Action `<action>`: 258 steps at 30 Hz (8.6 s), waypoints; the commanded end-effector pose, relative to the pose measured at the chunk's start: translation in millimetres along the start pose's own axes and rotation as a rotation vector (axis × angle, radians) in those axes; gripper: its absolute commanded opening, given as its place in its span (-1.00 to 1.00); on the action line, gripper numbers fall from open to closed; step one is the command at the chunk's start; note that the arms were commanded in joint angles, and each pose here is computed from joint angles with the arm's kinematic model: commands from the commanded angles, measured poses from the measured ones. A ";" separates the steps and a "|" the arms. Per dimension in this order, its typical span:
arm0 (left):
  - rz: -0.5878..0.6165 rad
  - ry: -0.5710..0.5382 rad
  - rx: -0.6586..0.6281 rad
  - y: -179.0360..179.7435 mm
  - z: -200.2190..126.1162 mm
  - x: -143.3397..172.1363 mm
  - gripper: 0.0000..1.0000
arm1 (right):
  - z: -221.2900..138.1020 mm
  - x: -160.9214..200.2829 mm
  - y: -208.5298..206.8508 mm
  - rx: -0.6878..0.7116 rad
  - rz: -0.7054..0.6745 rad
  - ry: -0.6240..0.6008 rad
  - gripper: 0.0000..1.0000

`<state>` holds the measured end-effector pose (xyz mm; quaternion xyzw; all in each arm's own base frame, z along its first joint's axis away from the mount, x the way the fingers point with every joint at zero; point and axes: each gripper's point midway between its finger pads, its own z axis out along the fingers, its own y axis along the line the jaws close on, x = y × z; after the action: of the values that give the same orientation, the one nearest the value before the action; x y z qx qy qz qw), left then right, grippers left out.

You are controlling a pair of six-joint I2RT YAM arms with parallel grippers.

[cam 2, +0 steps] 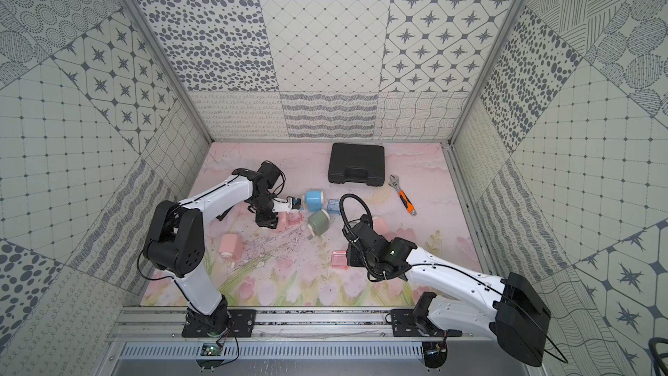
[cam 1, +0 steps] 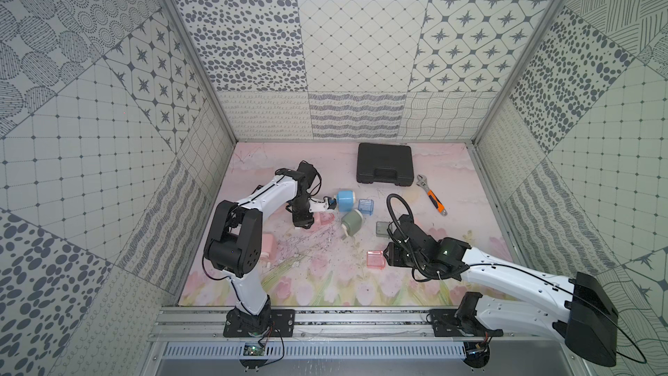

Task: Put the tray back into the pencil sharpener
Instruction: Pick up the pencil sharpener from the center of the board, then close the container of the pencil sharpener, then place the pencil sharpener at the center of the board, then pick up the container from the center of the board.

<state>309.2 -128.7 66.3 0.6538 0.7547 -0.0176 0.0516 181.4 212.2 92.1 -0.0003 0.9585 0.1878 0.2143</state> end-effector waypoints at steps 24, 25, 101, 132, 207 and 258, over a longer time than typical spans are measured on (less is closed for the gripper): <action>0.054 -0.366 -0.014 -152.2 -70.7 -96.0 -0.22 | -12.6 -3.6 -11.5 -0.045 0.129 -0.088 -0.04; 0.055 -0.378 -0.019 -152.8 -65.7 -101.2 -0.22 | -11.2 -2.0 -10.6 -0.051 0.131 -0.081 -0.04; 0.083 -0.367 0.015 -149.8 18.9 -133.3 0.10 | 57.5 11.9 37.2 -0.280 0.149 0.095 -0.46; 0.073 -0.369 -0.004 -149.1 23.1 -130.1 0.03 | 42.7 13.8 20.9 -0.149 0.169 0.072 -0.30; -1.566 -0.308 -0.440 105.0 -12.4 -20.7 -1.00 | 1.4 -13.0 -2.7 -0.181 0.267 -0.155 -0.10; -1.559 -0.632 -0.795 31.1 -178.6 60.2 0.55 | 5.9 -80.2 121.6 -0.167 -0.295 -0.110 -0.15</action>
<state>349.5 -104.0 219.5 -0.0545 0.9089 -0.0440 0.4110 239.6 292.9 157.2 -0.0631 0.9267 0.2399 0.2824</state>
